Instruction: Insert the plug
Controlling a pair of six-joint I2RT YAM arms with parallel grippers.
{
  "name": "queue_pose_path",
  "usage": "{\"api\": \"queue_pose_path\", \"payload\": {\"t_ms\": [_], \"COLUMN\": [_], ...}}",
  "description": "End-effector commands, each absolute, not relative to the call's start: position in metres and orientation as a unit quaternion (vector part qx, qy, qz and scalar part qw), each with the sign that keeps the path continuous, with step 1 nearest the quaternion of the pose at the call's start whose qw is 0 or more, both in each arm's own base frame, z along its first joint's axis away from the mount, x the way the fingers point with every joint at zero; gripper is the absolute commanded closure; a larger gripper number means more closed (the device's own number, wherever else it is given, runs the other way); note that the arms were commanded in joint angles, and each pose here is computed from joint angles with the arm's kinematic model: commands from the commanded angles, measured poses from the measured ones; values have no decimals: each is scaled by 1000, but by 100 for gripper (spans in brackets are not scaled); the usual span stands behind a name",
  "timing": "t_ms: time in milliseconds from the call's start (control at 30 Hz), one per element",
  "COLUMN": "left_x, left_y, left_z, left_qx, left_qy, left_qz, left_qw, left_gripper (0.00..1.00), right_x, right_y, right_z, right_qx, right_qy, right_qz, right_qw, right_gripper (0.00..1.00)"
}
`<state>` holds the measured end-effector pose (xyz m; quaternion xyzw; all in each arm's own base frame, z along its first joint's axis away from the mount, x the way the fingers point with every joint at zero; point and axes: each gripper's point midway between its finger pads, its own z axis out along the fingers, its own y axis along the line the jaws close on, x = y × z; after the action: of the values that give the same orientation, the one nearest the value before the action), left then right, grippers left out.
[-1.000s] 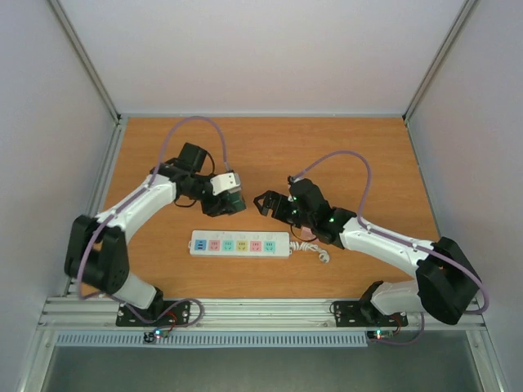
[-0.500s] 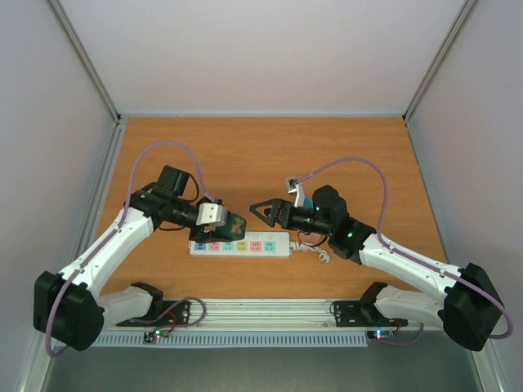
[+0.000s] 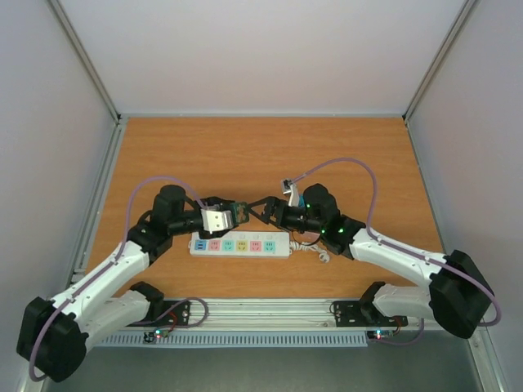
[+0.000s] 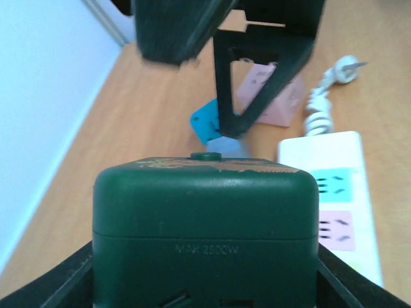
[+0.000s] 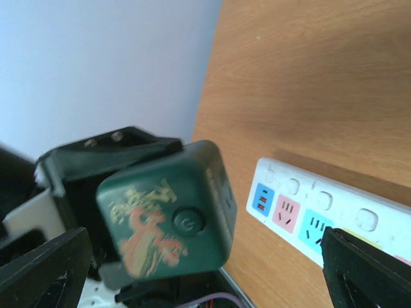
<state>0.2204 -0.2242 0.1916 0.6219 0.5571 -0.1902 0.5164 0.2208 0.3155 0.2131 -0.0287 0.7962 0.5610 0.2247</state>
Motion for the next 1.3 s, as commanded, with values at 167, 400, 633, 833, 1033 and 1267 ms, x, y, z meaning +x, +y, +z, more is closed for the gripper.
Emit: {"api": "queue_pose_path", "payload": {"t_ms": [167,400,633,833,1033,1267], "left_x": [271,274,269,262,263,262], "left_y": [-222,-211,-205,-210,-208,-203], "left_z": [244,255,270,261,265,285], "left_qx": [562,517,465,462,436,402], "left_qy": [459,401,354,322,311,325], "left_qz": [101,232,318,369,406,405], "left_qw": [681,720,746,739,741,754], "left_gripper": [99,99,99,99,99,99], "right_x": [250,259,268,275,278,282], "right_y": [334,334,335,349,356,350], "right_z": [223,231,233,235,233,221], "right_qx": [65,103,125,114,109,122], "right_qy": [799,786,777,775,773,779], "right_qz": [567,581,586,594,599,587], "right_qw": [188,186,194,184,178,185], "right_gripper": [1,2,4,7,11,14]}}
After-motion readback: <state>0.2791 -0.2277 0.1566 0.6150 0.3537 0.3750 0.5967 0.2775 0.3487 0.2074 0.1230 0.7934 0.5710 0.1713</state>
